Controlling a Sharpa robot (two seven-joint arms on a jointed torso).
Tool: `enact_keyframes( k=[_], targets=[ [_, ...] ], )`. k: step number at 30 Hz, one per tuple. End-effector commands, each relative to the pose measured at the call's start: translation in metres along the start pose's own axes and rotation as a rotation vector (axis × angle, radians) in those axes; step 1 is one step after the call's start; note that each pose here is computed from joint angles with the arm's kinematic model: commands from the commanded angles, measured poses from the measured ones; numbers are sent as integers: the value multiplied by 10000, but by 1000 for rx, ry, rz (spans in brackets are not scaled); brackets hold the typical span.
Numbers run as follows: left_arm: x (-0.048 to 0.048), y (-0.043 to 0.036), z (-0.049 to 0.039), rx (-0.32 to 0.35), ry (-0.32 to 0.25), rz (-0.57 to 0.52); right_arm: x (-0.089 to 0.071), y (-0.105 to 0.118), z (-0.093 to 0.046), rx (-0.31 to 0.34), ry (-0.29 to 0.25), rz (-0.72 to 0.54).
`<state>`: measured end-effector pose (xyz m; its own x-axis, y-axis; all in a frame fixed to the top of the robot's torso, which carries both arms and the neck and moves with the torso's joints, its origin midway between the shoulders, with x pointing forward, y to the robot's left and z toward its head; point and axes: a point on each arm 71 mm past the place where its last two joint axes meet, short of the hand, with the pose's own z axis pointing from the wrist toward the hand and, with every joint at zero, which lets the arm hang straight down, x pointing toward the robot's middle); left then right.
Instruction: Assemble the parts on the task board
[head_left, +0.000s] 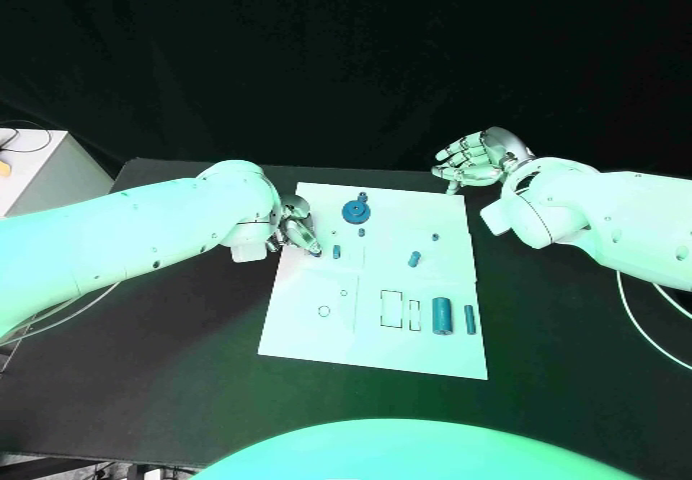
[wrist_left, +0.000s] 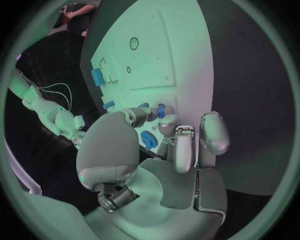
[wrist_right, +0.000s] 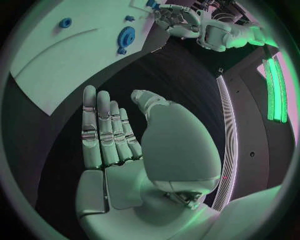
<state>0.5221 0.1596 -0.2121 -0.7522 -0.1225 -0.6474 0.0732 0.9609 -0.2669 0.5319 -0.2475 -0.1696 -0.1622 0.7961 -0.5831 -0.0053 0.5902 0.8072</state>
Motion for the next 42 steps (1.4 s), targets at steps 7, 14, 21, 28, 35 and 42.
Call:
enact_keyframes(
  k=[7, 14, 21, 28, 35, 42],
  targets=[
    [59, -2, 34, -21, 25, 22, 16, -1, -1, -6, 15, -3],
    [62, -48, 46, -15, 24, 21, 19, -1, -2, -6, 16, -3],
    [68, -86, 59, -10, 30, 23, 19, 0, -2, -7, 16, -3],
    [80, -120, 71, -8, 45, 32, 19, -1, -3, -7, 16, -3],
    [83, -131, 82, -9, 53, 38, 20, 0, -3, -7, 16, -3],
    [80, -105, 83, -15, 54, 38, 19, -1, -5, -7, 17, -3]
  ],
)
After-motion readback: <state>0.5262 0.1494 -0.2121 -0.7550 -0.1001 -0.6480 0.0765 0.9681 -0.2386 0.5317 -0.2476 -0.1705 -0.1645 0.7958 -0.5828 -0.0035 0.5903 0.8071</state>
